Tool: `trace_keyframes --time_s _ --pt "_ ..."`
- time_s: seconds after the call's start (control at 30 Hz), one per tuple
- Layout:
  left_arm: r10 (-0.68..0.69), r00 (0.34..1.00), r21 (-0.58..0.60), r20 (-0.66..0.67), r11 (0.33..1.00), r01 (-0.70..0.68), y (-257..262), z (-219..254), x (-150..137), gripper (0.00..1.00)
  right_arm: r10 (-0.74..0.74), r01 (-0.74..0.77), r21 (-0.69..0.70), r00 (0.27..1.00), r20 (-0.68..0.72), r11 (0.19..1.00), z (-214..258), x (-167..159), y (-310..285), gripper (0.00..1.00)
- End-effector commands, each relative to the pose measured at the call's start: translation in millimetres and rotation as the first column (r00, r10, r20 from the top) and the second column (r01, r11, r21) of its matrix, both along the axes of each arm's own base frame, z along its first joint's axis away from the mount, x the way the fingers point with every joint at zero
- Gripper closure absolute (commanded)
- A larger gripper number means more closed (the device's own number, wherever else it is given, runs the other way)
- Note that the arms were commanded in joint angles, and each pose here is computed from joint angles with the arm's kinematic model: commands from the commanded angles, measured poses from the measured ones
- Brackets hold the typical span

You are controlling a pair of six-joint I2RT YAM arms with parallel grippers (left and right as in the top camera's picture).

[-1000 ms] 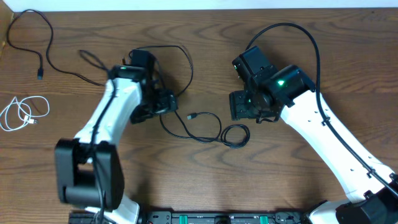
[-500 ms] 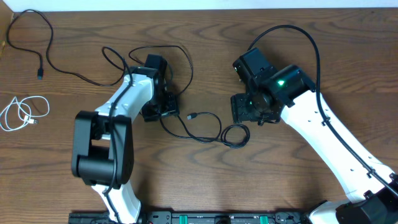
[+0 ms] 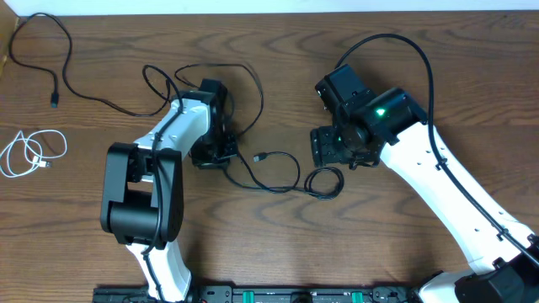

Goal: Untangle cables

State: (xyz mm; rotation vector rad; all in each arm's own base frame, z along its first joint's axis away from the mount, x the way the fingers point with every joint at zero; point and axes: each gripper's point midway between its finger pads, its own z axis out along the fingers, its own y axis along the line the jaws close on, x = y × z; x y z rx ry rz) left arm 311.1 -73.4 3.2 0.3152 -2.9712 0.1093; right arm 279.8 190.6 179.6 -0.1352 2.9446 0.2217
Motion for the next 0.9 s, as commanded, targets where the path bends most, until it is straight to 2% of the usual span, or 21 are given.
trace_keyframes --time_s 0.0,0.2,0.33,0.47,0.67,0.87 --pt "0.003 0.999 -0.07 0.05 0.998 0.001 -10 40 7 0.93 -0.002 0.002 0.015 1.0 0.016 1.0 1 3 4 0.21" --pt "0.041 0.98 -0.12 0.197 0.993 -0.018 -13 113 -5 0.93 -0.015 0.016 -0.015 0.998 0.057 1.0 2 11 -1 0.14" --pt "0.075 0.928 -0.144 0.366 0.989 -0.024 -9 166 -8 0.92 -0.028 0.034 -0.07 0.996 0.084 0.997 -1 17 -10 0.1" --pt "0.09 0.867 -0.169 0.49 0.986 -0.007 -8 206 -17 0.93 -0.02 0.025 -0.063 0.997 0.071 0.998 -7 19 -4 0.08" --pt "0.097 0.818 -0.167 0.566 0.986 -0.002 -2 230 -26 0.93 0.03 -0.03 -0.009 0.999 -0.014 1.0 -29 11 23 0.06" --pt "0.101 0.837 -0.14 0.537 0.99 -0.029 3 223 -29 0.93 0.084 -0.088 -0.04 0.991 -0.101 0.995 -67 3 46 0.06"
